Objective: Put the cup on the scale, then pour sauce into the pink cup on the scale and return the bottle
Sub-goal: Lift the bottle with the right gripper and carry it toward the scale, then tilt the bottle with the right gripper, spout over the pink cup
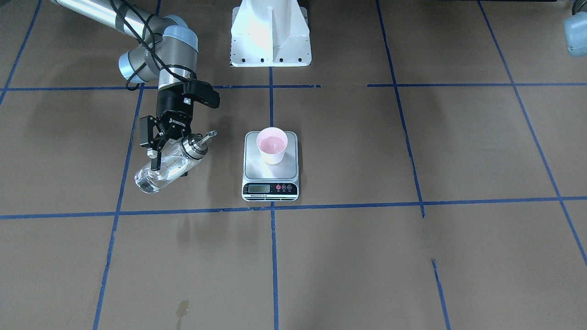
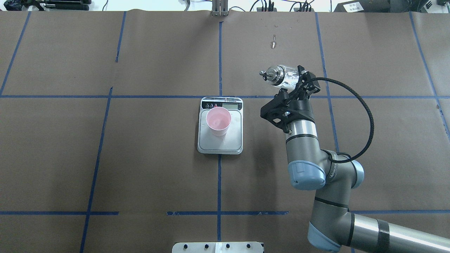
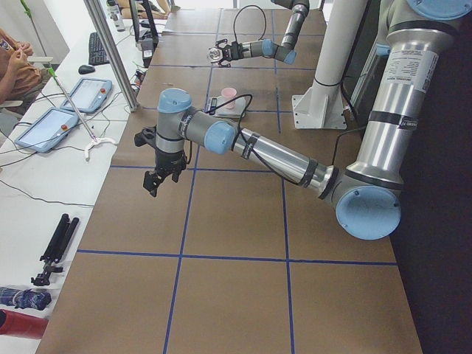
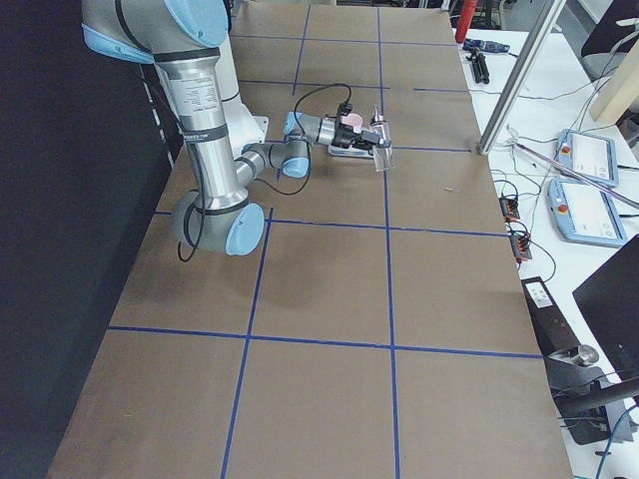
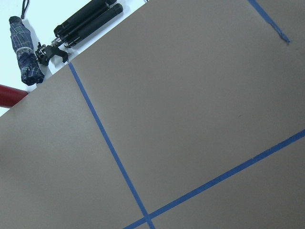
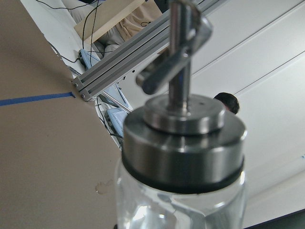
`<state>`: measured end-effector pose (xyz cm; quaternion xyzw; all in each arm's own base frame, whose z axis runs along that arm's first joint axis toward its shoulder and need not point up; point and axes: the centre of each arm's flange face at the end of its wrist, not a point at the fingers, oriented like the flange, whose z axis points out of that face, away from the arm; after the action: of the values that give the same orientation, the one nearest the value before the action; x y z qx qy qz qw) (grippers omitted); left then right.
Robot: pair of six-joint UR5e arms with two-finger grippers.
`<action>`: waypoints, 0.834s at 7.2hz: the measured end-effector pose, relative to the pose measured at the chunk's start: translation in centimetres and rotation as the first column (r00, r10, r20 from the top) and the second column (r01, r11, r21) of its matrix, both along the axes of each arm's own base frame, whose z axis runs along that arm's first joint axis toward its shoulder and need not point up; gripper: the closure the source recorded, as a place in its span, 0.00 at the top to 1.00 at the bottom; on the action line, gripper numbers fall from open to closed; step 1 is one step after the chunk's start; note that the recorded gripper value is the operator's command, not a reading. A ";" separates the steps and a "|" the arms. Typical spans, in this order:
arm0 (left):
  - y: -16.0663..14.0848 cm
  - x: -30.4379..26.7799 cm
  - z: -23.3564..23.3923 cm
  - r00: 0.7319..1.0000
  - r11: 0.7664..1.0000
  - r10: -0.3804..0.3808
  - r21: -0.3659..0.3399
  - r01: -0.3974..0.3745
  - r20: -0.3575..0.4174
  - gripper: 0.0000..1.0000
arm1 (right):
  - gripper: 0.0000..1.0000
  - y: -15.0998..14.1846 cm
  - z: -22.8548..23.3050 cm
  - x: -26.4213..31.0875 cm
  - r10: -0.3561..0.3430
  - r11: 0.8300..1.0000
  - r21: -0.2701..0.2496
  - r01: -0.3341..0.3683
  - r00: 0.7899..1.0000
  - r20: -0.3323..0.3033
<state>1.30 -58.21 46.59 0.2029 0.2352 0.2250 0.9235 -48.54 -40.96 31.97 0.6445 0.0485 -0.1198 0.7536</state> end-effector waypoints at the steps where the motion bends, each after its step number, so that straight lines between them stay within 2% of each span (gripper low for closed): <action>1: -0.1 0.0 0.6 1.000 1.000 -0.001 -0.012 0.001 0.001 1.00 | 0.00 0.4 0.0 -0.8 0.009 1.000 0.011 -0.009 0.999 -0.045; 4: 0.5 -0.2 2.5 1.000 0.999 0.003 -0.041 -0.002 0.009 1.00 | 0.00 2.3 0.6 -2.6 0.049 0.998 0.051 -0.041 0.982 -0.180; 6: 0.6 -0.3 2.8 1.000 0.999 0.003 -0.046 -0.002 0.009 1.00 | 0.00 2.8 -0.3 -4.2 0.076 0.995 0.074 -0.060 0.969 -0.236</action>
<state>1.00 -57.61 49.40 0.1802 0.2363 0.2217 0.9287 -52.72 -38.13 31.72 0.6479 0.1649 -0.1690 0.7242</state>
